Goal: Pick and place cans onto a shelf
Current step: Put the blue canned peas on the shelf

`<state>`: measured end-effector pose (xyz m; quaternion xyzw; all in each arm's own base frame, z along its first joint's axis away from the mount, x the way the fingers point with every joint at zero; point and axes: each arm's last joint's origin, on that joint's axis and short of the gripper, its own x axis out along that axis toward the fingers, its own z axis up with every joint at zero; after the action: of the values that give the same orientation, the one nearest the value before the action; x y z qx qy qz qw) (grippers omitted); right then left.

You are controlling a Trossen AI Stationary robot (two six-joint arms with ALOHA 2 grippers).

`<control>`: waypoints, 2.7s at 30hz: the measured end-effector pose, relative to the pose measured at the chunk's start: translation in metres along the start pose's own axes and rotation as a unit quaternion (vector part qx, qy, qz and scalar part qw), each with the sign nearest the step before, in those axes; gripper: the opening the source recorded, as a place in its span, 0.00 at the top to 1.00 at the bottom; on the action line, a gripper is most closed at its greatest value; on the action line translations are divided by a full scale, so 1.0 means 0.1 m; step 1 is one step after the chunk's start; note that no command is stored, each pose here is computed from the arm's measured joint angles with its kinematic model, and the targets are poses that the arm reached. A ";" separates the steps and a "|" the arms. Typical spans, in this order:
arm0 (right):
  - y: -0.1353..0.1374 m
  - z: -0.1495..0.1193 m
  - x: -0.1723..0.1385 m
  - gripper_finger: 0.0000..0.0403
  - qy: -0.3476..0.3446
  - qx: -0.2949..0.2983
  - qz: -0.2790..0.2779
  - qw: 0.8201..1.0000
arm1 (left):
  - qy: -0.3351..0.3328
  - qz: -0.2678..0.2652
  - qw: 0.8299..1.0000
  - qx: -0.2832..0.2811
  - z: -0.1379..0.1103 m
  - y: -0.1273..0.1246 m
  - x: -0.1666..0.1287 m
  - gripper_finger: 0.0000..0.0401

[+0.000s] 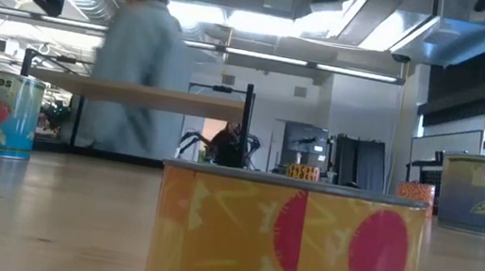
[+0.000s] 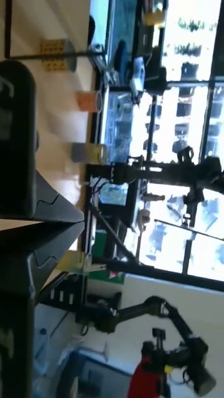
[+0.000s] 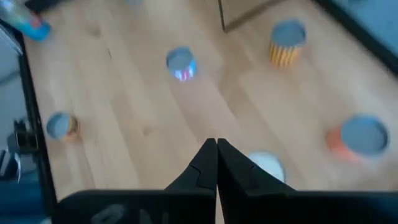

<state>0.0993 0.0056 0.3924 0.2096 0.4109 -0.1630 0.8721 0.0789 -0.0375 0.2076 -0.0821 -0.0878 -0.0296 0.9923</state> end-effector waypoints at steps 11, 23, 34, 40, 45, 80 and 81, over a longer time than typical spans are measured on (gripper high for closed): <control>0.11 0.02 0.10 0.99 0.105 0.031 0.049 0.993 | 0.095 0.043 0.994 -0.030 0.57 -0.09 0.13 1.00; 0.16 0.03 0.24 0.83 0.157 0.066 0.033 0.985 | 0.235 0.130 0.958 -0.101 1.06 -0.24 0.38 1.00; 0.18 0.04 0.76 0.73 0.197 0.142 -0.087 0.966 | 0.233 0.156 0.944 -0.174 1.09 -0.24 0.46 1.00; 0.17 0.00 1.16 0.72 0.238 0.150 -0.132 0.950 | 0.231 0.151 0.944 -0.181 1.10 -0.23 0.46 1.00; 0.11 -0.08 1.45 0.72 0.264 0.141 -0.156 0.941 | 0.236 0.144 0.943 -0.182 1.10 -0.24 0.46 1.00; -0.09 -0.14 1.85 0.72 0.262 0.135 -0.185 0.937 | 0.235 0.143 0.944 -0.184 1.10 -0.24 0.47 1.00; -0.09 -0.14 1.85 0.72 0.261 0.138 -0.186 0.937 | 0.235 0.143 0.944 -0.184 1.10 -0.24 0.47 1.00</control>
<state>0.1982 -0.0158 0.2371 0.2826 0.6293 -0.3173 0.6507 0.1043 -0.0447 0.3266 -0.2657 0.1673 0.0786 0.9462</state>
